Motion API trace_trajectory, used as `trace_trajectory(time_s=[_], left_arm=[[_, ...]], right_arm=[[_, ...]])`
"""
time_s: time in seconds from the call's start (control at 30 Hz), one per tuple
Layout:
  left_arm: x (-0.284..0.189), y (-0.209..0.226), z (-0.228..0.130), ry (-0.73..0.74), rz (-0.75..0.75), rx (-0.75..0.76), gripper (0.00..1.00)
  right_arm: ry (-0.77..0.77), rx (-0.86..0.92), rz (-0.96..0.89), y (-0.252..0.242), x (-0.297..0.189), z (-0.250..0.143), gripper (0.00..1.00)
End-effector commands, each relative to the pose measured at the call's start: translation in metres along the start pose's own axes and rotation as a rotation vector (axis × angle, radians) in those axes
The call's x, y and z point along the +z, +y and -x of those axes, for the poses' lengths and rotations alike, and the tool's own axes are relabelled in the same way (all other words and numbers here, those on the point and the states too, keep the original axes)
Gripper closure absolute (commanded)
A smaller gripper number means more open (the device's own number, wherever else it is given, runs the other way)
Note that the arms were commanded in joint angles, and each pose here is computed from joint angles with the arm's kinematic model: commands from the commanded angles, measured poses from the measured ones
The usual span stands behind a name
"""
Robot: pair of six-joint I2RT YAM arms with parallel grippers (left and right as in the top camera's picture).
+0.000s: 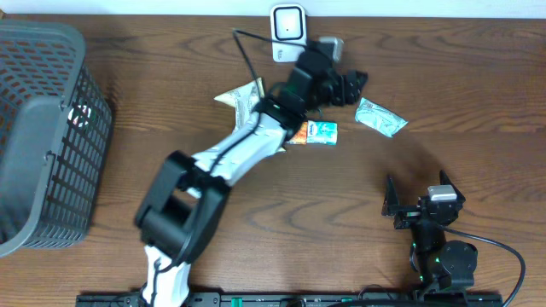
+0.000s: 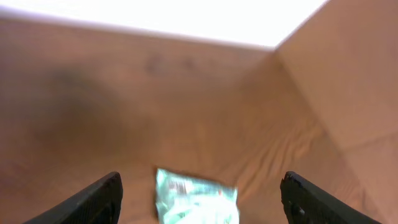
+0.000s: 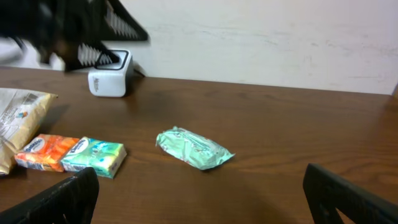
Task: Scan the item barcode
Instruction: 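Hold the wipes pack under the scanner and drop it right of the packs, then reach the left gripper into the basket and grasp the green Zam-Buk tin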
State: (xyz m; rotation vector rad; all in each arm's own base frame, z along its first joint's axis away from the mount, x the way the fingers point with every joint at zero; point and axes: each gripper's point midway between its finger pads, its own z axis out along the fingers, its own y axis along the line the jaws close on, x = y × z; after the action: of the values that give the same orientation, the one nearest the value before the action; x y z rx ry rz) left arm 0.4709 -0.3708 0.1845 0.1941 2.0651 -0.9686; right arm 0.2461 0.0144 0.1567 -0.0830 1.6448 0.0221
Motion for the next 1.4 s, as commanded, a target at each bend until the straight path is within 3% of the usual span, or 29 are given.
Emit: trace_trajectory(time_s=[0.0,0.2,0.4,0.57,0.7,0.73,0.9,1.07,1.37], left_arm=[[-0.084,-0.016,0.117,-0.253,-0.013,0.063,0.2],[-0.24,0.031,0.226,-0.527,0.148,0.048,0.2],[-0.422,0.083,0.284,-0.839,0.407,0.06,0.18],[-0.542,0.162,0.269,-0.939,0.734,-0.05,0.14],[-0.603,0.25,0.215,-0.854,1.0,-0.239,0.14],[-0.621,0.292,0.185,-0.753,1.114,-0.281,0.14],[-0.619,0.359,0.119,-0.415,1.231,-0.286,0.14],[-0.577,0.399,0.074,-0.065,1.185,-0.171,0.14],[-0.479,0.427,0.05,0.208,1.004,0.02,0.12]], right_arm=[[0.001,-0.009,-0.007,-0.001,0.0,-0.001,0.01],[0.001,-0.009,-0.008,-0.002,0.0,-0.001,0.01],[0.001,-0.009,-0.007,-0.001,0.0,-0.001,0.01],[0.001,-0.009,-0.007,-0.001,0.0,-0.001,0.01],[0.001,-0.009,-0.007,-0.001,0.0,-0.001,0.01],[0.001,-0.008,-0.007,-0.001,0.0,-0.001,0.01],[0.001,-0.009,-0.007,-0.001,0.0,-0.001,0.01],[0.001,-0.009,-0.007,-0.001,0.0,-0.001,0.01],[0.001,-0.009,-0.007,-0.001,0.0,-0.001,0.01]])
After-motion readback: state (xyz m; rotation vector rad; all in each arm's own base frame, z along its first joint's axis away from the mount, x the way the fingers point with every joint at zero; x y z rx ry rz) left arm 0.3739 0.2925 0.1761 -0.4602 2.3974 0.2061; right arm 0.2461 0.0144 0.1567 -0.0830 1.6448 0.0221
